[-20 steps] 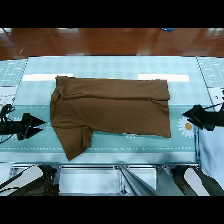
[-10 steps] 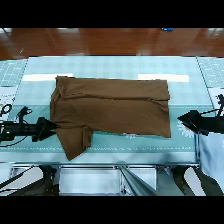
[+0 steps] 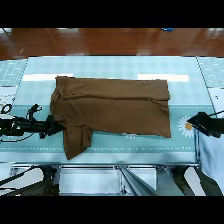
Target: Fold the shirts.
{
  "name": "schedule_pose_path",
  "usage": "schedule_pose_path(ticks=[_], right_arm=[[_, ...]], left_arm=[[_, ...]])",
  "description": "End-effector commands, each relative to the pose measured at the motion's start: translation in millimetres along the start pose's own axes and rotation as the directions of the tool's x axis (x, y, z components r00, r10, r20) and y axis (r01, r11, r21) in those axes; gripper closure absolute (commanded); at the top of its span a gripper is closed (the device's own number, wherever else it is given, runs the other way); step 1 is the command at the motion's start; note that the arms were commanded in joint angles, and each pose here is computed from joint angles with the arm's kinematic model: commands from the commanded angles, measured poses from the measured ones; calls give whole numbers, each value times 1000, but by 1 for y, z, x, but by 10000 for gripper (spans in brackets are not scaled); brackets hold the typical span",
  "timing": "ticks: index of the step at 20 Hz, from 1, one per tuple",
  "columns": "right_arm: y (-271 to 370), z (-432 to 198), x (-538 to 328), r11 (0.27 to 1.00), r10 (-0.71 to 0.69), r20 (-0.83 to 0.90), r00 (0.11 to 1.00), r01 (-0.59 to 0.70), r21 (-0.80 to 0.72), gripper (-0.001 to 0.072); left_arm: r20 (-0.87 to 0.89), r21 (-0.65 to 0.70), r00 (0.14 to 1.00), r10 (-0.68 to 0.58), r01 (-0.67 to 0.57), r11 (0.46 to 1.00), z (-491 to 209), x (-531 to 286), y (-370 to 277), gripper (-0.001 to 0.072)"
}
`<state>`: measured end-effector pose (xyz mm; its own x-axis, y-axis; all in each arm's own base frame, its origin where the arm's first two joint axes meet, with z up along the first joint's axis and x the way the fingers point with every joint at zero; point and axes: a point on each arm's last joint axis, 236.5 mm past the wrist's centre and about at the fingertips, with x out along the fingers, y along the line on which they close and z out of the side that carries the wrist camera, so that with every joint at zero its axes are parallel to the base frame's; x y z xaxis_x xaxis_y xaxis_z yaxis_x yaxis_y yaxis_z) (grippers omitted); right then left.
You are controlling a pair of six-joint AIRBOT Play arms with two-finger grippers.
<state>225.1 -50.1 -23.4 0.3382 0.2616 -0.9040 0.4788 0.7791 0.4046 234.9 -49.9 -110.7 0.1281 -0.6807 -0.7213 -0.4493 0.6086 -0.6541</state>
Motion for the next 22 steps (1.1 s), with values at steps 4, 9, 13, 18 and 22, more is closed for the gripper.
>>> schedule_pose_path(ticks=[4, 9, 13, 18, 22], right_arm=[[-17, -69, 37, 999, -18, -208, 978, 27, 40, 295], [0, -76, 57, 998, 58, -277, 959, -48, 42, 295], [18, -65, 77, 982, 176, -274, 945, -150, 115, 295], [39, -67, 115, 975, 211, -309, 927, -178, 131, 296], [71, -58, 119, 965, 257, -318, 912, -261, 33, 692]], left_arm=[[-8, 9, 1000, -26, 26, 1000, 0, -4, -5, 683], [32, 11, 999, -7, 7, 1000, 9, -4, -1, 683], [57, 11, 998, 5, -6, 1000, 15, -4, 2, 683], [73, 7, 997, 10, -10, 1000, 19, -4, 3, 683], [78, 32, 997, 12, -14, 999, 21, -7, 2, 683]])
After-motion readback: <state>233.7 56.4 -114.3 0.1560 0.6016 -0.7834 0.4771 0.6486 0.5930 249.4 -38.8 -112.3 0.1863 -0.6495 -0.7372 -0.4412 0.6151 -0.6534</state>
